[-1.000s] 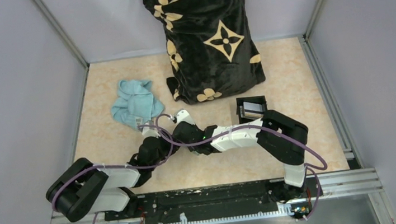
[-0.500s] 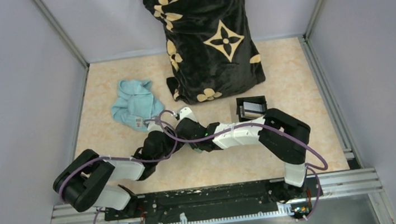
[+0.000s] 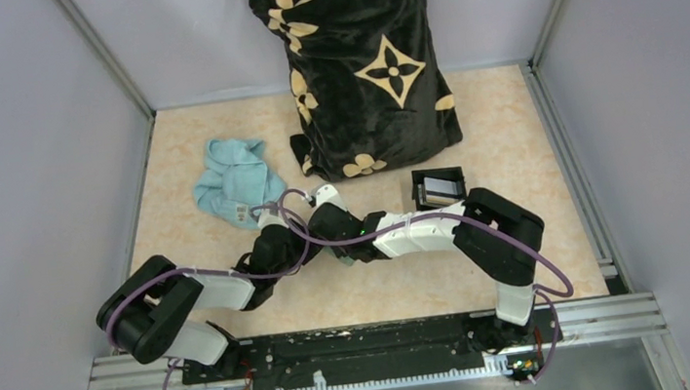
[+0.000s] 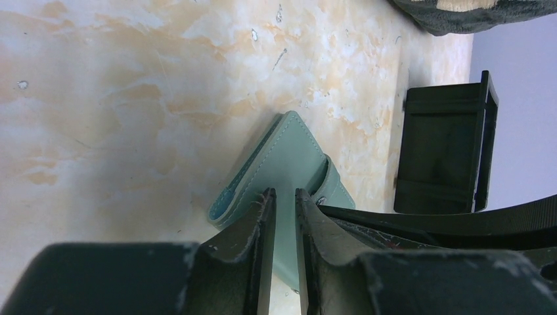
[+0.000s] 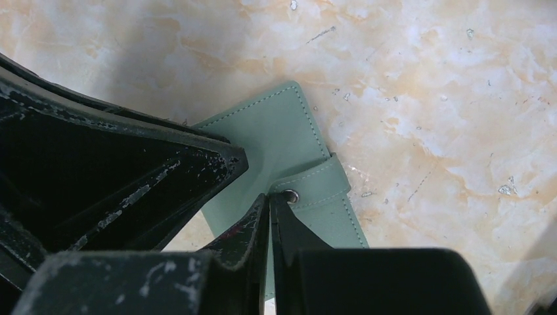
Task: Put the credit cards into the card holder
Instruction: Close the card holder at the center of the board, then adjust the card holder at the center of the board.
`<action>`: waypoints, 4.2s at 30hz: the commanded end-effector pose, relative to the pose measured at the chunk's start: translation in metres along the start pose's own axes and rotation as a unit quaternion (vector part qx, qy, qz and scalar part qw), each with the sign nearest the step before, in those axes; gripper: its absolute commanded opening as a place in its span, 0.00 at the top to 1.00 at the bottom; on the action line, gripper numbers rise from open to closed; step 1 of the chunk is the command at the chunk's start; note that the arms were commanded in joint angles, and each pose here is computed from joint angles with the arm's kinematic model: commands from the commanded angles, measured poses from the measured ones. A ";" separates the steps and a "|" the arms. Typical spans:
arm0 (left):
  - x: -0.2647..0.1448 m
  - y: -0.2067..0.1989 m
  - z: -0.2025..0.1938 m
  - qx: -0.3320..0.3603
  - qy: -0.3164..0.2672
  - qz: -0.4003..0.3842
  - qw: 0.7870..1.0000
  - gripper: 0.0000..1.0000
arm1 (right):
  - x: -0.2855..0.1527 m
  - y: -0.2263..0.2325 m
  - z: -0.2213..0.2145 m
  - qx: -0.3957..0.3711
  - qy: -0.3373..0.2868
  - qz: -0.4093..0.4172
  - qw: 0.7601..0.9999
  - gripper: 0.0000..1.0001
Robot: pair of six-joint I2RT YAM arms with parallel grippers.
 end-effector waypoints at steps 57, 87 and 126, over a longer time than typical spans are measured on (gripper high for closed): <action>-0.063 0.011 -0.034 0.064 0.047 0.084 0.993 0.75 | 0.001 -0.051 0.035 0.034 -0.064 -0.022 0.997 0.93; -0.044 0.032 -0.044 0.105 0.032 0.260 0.959 0.74 | -0.007 -0.039 -0.008 0.058 -0.019 0.021 0.998 1.00; -0.048 0.019 -0.010 0.104 -0.045 0.111 0.987 0.03 | -0.047 -0.059 0.057 0.156 -0.158 0.042 0.974 0.48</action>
Point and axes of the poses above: each gripper's point midway between its finger pads, its own x axis out along the fingers, its own y axis along the line the jaws close on, z = x × y, the point moved 9 cm from there along -x, back along the fingers, and after that the axes turned 9 degrees about x, right-handed, at the moved point
